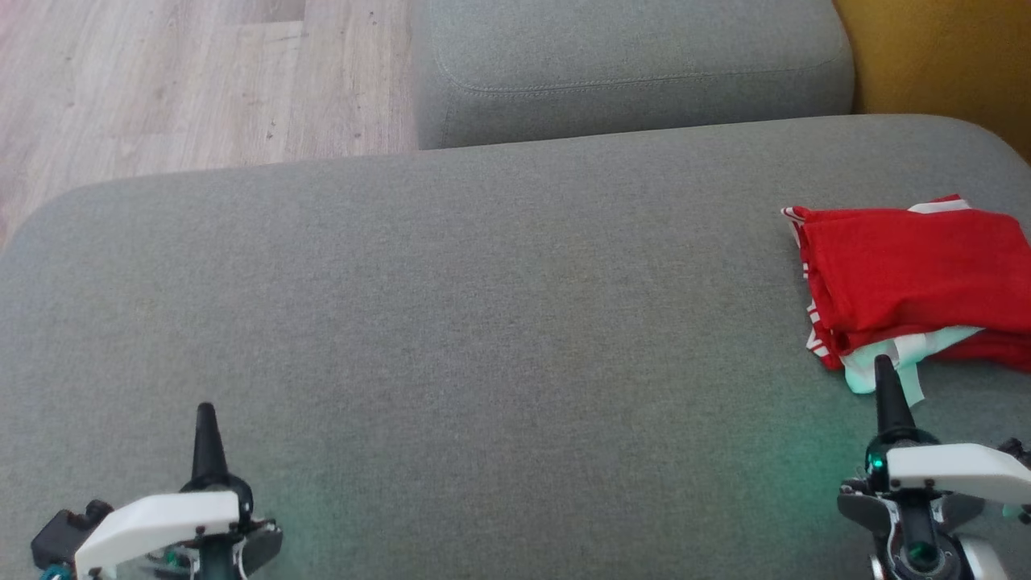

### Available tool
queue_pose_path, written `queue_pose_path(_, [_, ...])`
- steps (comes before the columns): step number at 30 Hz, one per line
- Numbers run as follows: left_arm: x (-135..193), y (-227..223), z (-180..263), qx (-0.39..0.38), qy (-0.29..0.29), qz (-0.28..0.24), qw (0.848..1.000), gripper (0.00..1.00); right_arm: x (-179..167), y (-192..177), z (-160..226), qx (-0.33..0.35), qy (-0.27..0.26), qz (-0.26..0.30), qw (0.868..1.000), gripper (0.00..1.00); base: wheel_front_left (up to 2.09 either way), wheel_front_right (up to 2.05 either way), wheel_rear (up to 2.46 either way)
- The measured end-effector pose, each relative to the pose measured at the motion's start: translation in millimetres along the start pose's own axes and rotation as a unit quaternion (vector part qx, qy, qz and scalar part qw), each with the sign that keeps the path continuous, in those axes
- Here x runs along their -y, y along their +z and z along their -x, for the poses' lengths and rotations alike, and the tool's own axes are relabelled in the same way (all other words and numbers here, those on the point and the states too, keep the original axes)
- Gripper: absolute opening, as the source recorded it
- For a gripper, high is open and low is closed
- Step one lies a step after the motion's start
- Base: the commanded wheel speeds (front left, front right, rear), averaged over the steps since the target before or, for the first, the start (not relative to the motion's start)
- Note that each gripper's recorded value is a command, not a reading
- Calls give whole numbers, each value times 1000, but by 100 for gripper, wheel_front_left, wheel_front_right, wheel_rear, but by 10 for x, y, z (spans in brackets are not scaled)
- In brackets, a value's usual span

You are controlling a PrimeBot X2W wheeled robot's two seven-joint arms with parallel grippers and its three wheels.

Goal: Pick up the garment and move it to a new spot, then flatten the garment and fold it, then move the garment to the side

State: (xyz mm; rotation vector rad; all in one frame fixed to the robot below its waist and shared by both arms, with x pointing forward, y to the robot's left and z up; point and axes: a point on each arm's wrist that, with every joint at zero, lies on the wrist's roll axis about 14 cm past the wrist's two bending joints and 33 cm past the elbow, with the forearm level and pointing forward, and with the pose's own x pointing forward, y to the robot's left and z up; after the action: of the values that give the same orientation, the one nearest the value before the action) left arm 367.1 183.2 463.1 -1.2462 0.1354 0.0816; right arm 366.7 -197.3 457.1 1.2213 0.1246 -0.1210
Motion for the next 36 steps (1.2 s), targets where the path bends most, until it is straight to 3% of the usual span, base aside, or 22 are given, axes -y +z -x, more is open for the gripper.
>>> queue_pose_path(36, [103,89,-50,-4,-24,159,987,0,-135,160,-23,8,31,-175,984,0,0,0,0])
